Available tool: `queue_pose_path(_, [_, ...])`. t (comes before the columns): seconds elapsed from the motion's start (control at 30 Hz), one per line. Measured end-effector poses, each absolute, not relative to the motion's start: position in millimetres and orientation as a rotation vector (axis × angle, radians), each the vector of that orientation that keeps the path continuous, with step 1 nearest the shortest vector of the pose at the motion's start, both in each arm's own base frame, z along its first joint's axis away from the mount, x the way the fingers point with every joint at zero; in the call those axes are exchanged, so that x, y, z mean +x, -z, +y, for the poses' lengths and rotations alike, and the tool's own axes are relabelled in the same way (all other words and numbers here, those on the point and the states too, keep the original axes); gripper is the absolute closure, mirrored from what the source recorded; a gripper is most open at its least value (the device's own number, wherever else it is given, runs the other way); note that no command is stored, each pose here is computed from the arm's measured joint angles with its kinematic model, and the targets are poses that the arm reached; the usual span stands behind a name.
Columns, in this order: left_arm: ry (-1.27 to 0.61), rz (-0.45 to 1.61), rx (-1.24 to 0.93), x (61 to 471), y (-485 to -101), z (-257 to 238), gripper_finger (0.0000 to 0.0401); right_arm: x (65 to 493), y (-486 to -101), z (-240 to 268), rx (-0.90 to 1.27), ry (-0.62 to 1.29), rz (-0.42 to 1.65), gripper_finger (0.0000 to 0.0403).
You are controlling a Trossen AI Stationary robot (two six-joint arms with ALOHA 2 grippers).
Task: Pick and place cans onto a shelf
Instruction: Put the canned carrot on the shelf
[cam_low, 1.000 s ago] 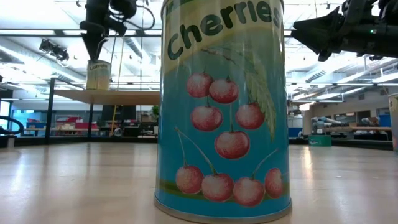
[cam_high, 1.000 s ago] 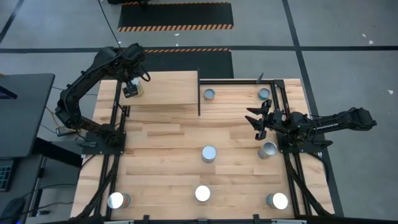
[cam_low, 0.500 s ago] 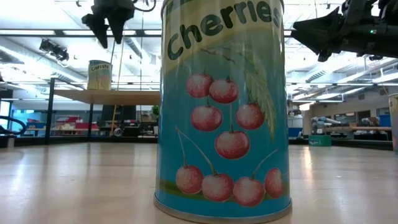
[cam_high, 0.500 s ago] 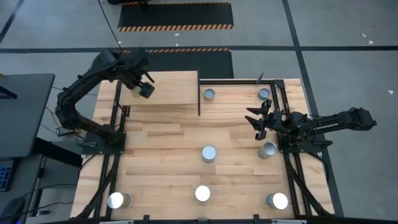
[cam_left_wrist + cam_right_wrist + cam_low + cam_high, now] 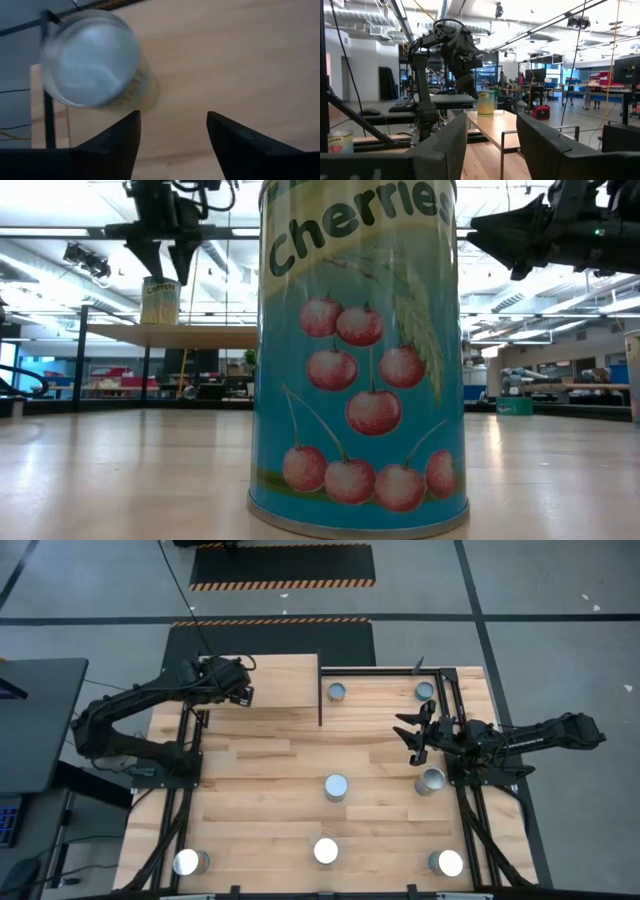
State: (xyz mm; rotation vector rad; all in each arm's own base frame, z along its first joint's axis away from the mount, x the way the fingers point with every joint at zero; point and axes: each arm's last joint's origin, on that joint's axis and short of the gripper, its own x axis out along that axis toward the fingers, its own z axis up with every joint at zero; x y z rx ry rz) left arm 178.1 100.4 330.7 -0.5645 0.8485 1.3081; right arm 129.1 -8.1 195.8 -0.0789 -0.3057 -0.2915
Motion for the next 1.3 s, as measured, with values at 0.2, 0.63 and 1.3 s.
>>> queue_pose_path(0.2, [-1.357, 0.850, -0.561, 167.6, -323.7, 109.6, 0.0179, 130.4, -194.2, -8.1, -0.080, 0.291, -0.292, 0.0224])
queue_pose_path(0.63, [-1.414, 0.852, -0.498, 155.5, -326.3, 134.9, 0.0179, 131.5, -192.8, -8.1, -0.047, 0.285, -0.284, 0.0224])
queue_pose_path(1.3, [-1.419, 0.687, -0.557, 177.1, -280.6, 119.8, 0.0182, 132.3, -190.0, -8.1, -0.051, 0.284, -0.253, 0.0224])
